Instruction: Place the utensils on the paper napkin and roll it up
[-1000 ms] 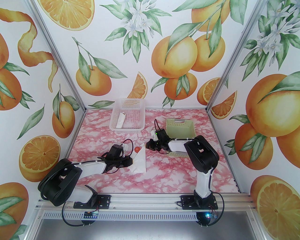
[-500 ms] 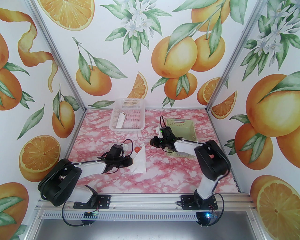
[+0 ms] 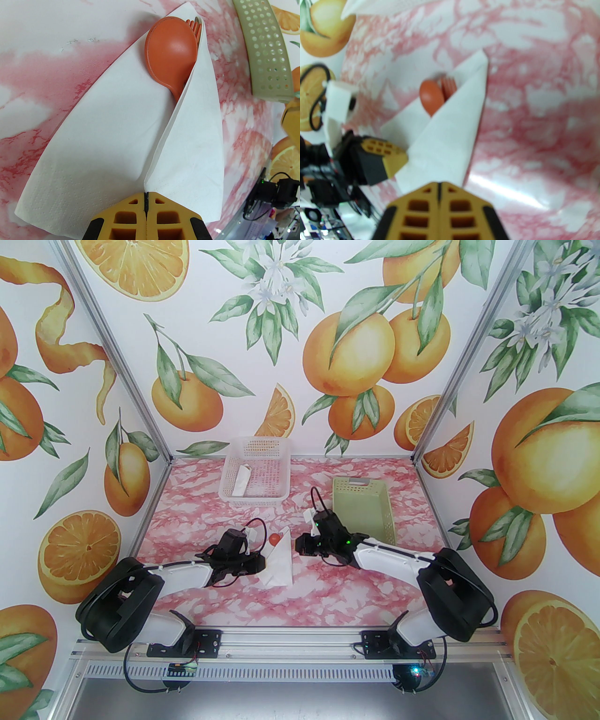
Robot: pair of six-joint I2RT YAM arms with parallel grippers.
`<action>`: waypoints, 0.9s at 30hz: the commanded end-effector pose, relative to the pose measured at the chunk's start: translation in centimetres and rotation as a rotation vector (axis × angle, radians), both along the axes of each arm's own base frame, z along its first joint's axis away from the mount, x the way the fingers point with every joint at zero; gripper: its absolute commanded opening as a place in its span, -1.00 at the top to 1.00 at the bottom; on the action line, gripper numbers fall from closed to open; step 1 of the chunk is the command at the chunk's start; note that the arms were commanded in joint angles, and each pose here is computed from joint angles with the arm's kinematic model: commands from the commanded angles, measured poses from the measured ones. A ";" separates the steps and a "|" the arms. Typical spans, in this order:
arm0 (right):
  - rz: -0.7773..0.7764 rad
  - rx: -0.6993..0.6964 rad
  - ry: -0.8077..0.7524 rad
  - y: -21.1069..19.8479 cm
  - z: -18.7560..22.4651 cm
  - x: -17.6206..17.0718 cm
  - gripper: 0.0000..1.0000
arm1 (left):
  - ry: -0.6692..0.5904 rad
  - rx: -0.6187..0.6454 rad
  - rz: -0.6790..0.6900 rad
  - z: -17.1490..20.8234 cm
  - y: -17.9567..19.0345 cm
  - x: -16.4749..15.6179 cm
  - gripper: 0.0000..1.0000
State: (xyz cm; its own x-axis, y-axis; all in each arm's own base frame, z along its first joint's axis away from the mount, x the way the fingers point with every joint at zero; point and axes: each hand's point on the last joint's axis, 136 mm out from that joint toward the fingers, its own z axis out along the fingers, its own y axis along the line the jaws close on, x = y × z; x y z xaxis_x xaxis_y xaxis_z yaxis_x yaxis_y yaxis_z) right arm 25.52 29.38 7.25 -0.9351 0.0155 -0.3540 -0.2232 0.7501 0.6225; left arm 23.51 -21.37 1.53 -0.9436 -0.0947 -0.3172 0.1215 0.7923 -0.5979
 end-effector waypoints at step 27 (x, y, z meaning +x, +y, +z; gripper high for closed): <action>0.067 0.085 0.190 1.9 -4.0 -8.2 1.00 | 0.036 0.048 -0.003 -1.2 0.6 -0.8 0.95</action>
